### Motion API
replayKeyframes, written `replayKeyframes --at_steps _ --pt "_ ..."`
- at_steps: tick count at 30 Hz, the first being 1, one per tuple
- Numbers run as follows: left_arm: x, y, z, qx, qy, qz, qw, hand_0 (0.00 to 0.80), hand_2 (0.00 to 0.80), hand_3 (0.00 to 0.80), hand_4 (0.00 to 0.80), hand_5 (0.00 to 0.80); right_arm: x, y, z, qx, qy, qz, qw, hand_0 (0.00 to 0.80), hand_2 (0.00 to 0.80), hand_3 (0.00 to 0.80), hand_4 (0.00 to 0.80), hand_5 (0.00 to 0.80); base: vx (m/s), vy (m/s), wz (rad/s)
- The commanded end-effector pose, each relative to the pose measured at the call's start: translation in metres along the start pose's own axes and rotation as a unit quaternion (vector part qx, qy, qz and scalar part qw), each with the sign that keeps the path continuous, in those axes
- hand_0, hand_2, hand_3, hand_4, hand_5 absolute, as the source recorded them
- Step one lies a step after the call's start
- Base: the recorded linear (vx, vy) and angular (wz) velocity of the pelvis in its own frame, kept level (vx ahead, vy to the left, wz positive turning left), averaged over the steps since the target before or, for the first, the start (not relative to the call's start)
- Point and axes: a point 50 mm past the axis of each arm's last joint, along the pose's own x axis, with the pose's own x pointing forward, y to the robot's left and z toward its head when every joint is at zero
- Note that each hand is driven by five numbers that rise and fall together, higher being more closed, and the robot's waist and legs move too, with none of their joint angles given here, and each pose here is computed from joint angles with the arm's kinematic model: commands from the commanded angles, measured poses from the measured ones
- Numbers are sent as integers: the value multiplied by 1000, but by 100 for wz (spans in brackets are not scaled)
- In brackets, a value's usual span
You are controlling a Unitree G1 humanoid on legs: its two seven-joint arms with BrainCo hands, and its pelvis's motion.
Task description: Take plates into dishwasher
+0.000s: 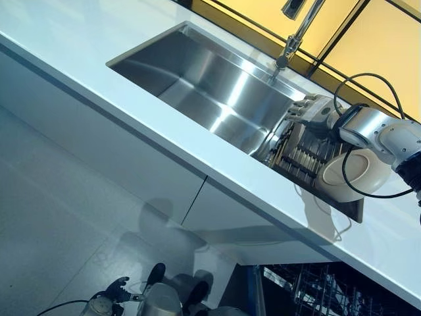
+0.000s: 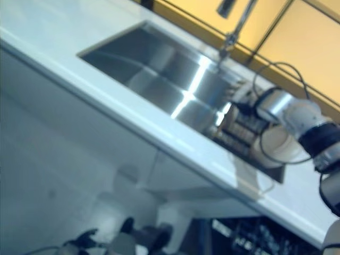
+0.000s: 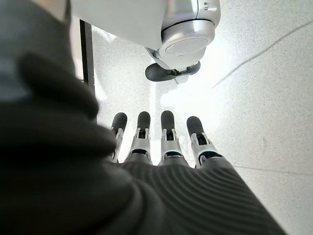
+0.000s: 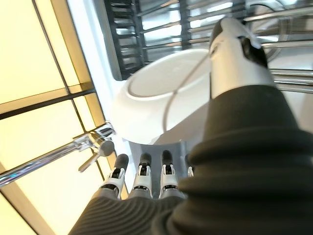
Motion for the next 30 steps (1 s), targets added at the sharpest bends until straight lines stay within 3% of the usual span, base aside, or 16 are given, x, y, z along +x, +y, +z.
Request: replayKeyframes --at_steps 1,30 --pt "1 5 11 -1 -24 11 1000 0 0 0 0 0 -15 1 -44 -3 100 3 995 0 0 0 0 0 0 0 0" --pt "3 8 22 0 -35 13 999 0 0 0 0 0 -9 -16 -37 -2 97 -56 994 0 0 0 0 0 0 0 0"
